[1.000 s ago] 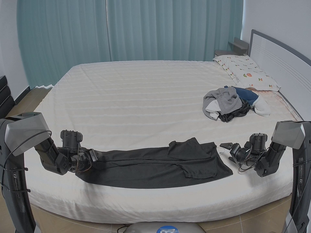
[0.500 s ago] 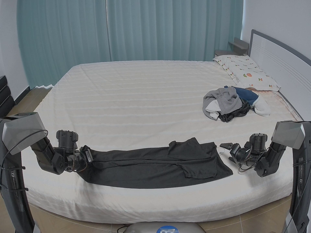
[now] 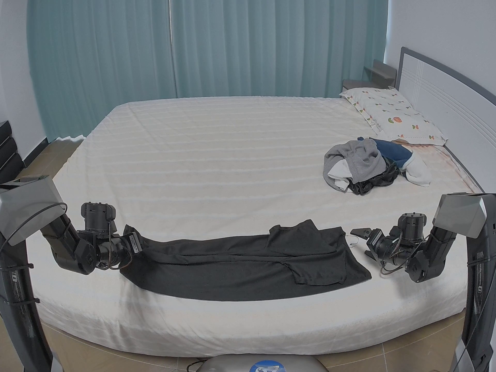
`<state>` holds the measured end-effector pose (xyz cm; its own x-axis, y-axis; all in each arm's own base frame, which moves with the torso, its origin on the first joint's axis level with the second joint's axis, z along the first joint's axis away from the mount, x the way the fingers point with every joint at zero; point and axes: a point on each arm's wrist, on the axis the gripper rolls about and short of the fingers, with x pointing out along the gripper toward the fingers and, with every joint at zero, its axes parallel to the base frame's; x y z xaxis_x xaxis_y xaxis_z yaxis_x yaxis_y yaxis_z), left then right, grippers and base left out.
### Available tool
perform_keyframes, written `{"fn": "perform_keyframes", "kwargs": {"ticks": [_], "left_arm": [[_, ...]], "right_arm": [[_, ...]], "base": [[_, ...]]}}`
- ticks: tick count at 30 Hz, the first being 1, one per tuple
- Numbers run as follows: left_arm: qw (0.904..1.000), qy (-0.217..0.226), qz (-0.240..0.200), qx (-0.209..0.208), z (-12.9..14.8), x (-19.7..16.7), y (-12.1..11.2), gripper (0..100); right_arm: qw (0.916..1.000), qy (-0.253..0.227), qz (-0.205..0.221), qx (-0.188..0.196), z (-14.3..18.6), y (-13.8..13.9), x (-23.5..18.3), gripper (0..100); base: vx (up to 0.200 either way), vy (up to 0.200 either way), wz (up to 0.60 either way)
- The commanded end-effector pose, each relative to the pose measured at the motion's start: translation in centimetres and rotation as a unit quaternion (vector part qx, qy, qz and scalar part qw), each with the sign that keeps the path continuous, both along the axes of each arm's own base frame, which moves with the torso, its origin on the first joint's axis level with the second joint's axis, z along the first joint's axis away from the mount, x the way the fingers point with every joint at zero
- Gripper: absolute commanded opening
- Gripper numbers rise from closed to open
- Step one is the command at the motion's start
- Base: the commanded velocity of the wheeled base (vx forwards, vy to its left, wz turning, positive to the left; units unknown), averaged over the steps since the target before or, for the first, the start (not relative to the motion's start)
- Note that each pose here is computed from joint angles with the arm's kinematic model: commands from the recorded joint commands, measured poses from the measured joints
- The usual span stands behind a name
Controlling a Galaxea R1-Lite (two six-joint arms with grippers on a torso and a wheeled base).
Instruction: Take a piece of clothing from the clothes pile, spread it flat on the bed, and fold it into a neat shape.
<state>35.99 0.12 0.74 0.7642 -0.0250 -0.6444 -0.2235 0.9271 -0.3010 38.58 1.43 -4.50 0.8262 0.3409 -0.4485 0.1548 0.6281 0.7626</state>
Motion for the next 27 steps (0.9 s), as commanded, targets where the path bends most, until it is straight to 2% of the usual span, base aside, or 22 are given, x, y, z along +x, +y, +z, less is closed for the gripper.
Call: {"fn": "perform_keyframes", "kwargs": {"ticks": [1,5,11,17,21,25,27], "left_arm": [[1.0000,0.005,0.000,0.000,-0.4,0.1,0.1,0],[1.0000,0.003,0.002,-0.002,-0.4,0.2,0.1,0],[1.0000,0.002,0.002,-0.002,-0.4,0.2,0.1,0],[0.9998,-0.012,0.012,-0.007,-0.6,1.2,0.0,0],[0.9981,-0.030,0.040,-0.037,-0.2,2.1,-0.8,0],[0.9976,-0.037,0.048,-0.031,0.2,2.2,-1.3,0],[0.9984,-0.033,0.039,-0.025,0.1,1.9,-2.5,0]], "right_arm": [[1.0000,-0.001,0.001,0.000,0.0,0.0,0.0,100],[1.0000,-0.001,0.001,0.000,0.0,0.0,0.0,100],[1.0000,-0.001,0.001,0.000,0.0,0.0,0.0,100],[1.0000,0.000,0.001,0.000,0.0,0.0,0.0,100],[1.0000,0.000,0.001,0.000,0.0,0.0,0.0,100],[1.0000,-0.001,0.000,0.001,0.0,0.0,0.0,100],[1.0000,-0.002,0.000,0.001,0.1,0.0,0.0,100]], "base": [[0.000,0.000,0.00],[0.000,0.000,0.00],[-0.200,0.000,0.00],[0.000,0.000,0.00],[0.000,0.000,0.00],[0.000,0.000,0.00],[0.000,-0.100,0.00]]}}
